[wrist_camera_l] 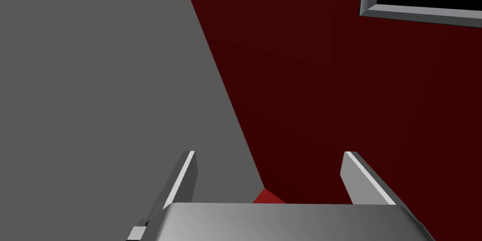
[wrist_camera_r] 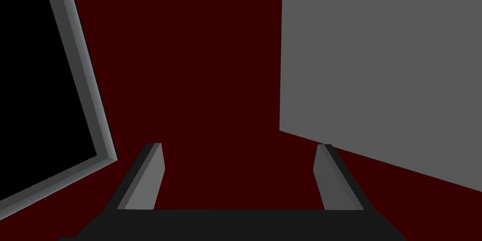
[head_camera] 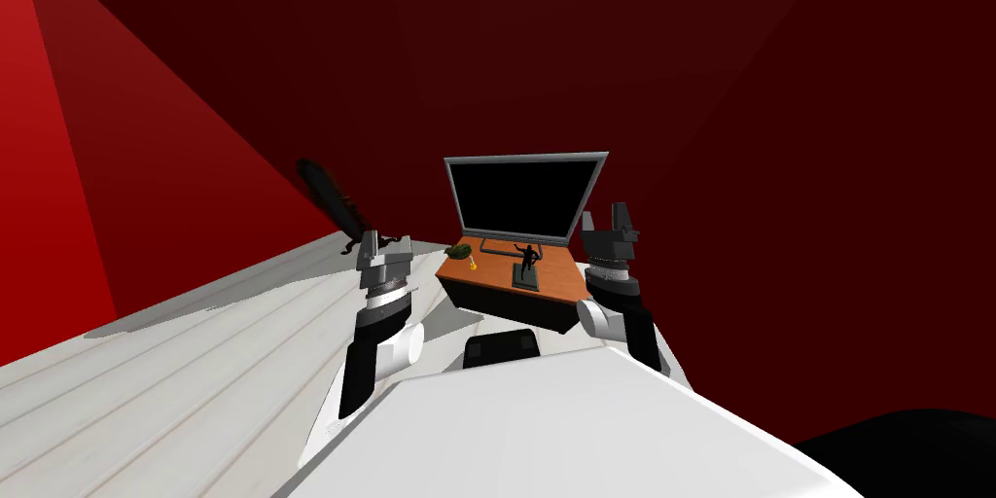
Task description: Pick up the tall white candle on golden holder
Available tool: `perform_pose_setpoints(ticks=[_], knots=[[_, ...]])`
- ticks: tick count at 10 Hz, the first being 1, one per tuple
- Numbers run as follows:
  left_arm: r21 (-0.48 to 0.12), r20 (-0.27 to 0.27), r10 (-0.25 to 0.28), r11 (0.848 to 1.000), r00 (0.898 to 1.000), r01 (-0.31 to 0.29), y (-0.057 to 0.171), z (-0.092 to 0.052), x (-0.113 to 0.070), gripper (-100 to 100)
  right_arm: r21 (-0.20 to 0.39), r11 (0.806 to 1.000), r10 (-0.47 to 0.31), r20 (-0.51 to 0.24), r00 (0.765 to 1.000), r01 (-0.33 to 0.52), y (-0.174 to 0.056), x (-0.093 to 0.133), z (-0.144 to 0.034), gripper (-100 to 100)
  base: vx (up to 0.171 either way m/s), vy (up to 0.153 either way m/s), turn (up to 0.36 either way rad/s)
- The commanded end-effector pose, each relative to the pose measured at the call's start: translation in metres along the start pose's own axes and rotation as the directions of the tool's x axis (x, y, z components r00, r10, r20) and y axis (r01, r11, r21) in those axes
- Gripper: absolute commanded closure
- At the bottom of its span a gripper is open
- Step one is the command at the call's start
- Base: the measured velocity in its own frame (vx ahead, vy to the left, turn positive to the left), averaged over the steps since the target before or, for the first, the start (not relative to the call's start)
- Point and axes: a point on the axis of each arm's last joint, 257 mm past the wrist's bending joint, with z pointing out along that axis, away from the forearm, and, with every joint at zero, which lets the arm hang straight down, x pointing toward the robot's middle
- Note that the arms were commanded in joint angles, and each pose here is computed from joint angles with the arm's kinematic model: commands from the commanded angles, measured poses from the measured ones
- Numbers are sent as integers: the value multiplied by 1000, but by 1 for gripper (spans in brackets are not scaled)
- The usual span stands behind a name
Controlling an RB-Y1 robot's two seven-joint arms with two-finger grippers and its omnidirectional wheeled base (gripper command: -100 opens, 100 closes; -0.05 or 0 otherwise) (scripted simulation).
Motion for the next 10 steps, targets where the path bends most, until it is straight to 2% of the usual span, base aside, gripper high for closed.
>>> perform_pose_setpoints(ticks=[1, 5, 8, 9, 10], knots=[[-29, -22, 7, 1000, 1000, -7, 12, 1, 2, -100, 0, 1000, 0, 0, 1000, 0, 0, 0, 0, 0, -24, -3, -73], [-138, -65, 29, 990, 997, -38, 57, 3, 2, -100, 0, 1000, 0, 0, 1000, 0, 0, 0, 0, 0, -39, -2, -103], [-257, -101, 59, 963, 993, -83, 109, 0, -3, -100, 0, 1000, 0, 0, 1000, 0, 0, 0, 0, 0, -32, -4, -155], [-262, -100, 59, 961, 993, -84, 110, -1, -3, -100, 0, 1000, 0, 0, 1000, 0, 0, 0, 0, 0, -23, -1, -49], [-310, -114, 73, 945, 991, -105, 130, -4, -6, -100, 0, 1000, 0, 0, 1000, 0, 0, 0, 0, 0, -15, -4, -120]])
